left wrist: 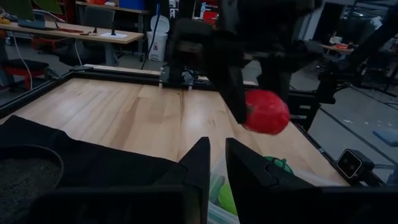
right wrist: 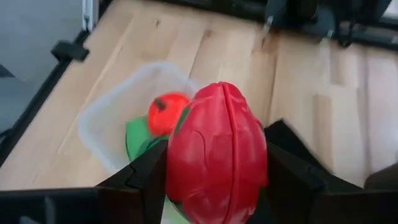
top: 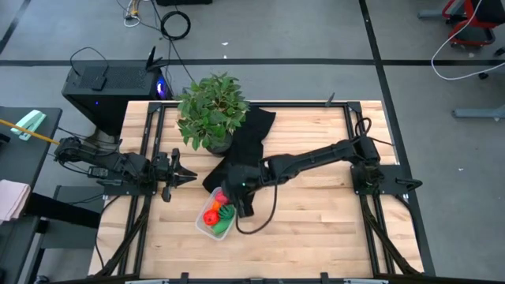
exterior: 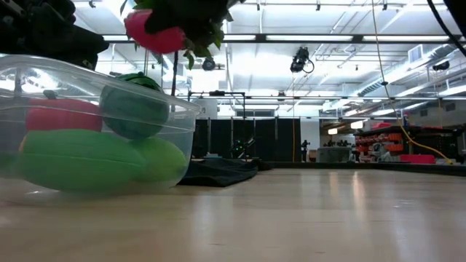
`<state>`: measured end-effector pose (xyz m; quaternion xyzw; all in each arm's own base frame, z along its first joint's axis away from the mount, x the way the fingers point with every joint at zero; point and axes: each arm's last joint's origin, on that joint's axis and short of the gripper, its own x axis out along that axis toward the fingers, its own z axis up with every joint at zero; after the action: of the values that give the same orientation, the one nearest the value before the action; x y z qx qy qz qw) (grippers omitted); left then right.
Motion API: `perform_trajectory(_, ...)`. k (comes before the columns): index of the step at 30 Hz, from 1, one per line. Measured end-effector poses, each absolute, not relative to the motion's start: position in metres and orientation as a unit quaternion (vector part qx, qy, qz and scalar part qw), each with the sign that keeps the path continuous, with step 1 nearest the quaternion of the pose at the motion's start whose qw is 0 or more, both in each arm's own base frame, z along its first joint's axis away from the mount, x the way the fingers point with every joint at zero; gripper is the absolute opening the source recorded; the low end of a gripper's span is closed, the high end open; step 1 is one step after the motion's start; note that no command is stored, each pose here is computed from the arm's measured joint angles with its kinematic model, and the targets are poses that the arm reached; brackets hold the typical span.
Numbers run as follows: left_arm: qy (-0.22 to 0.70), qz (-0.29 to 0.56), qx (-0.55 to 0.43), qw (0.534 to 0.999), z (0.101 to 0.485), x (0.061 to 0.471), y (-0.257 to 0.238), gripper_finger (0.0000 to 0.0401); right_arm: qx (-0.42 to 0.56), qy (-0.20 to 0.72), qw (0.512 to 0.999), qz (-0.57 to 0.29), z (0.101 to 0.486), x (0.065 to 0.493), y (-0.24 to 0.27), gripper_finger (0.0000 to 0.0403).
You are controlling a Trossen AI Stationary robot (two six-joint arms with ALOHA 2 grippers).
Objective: Pick and placing Produce into tupperware
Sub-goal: Put the red dragon fruit into the transparent bin
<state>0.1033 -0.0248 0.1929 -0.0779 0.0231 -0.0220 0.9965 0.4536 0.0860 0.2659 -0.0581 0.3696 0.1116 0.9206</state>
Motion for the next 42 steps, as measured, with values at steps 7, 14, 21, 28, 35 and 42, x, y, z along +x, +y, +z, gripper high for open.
perform_trajectory(7, 0.008, -0.023, -0.047, 0.999, 0.196, 0.103, -0.025, 0.0063, -0.068, 0.342, 0.927, 0.137, 0.275, 0.462, 0.068, 0.0211)
perform_trajectory(14, -0.005, -0.024, -0.048, 0.999, 0.198, 0.103, -0.025, 0.0063, -0.067, 0.342, 0.926, 0.144, 0.257, 0.475, 0.059, 0.0211)
perform_trajectory(21, -0.006, -0.024, -0.048, 0.999, 0.199, 0.103, -0.025, 0.0064, -0.055, 0.361, 0.914, 0.174, 0.219, 0.489, 0.062, 0.0211)
perform_trajectory(28, -0.005, -0.024, -0.048, 0.999, 0.198, 0.103, -0.025, 0.0057, -0.056, 0.359, 0.913, 0.184, 0.211, 0.492, 0.063, 0.0211)
perform_trajectory(35, -0.004, -0.024, -0.047, 0.999, 0.198, 0.103, -0.025, 0.0059, -0.051, 0.367, 0.908, 0.195, 0.194, 0.497, 0.063, 0.0211)
perform_trajectory(42, -0.004, -0.024, -0.047, 0.999, 0.198, 0.103, -0.025, 0.0058, -0.049, 0.366, 0.909, 0.194, 0.198, 0.496, 0.064, 0.0233)
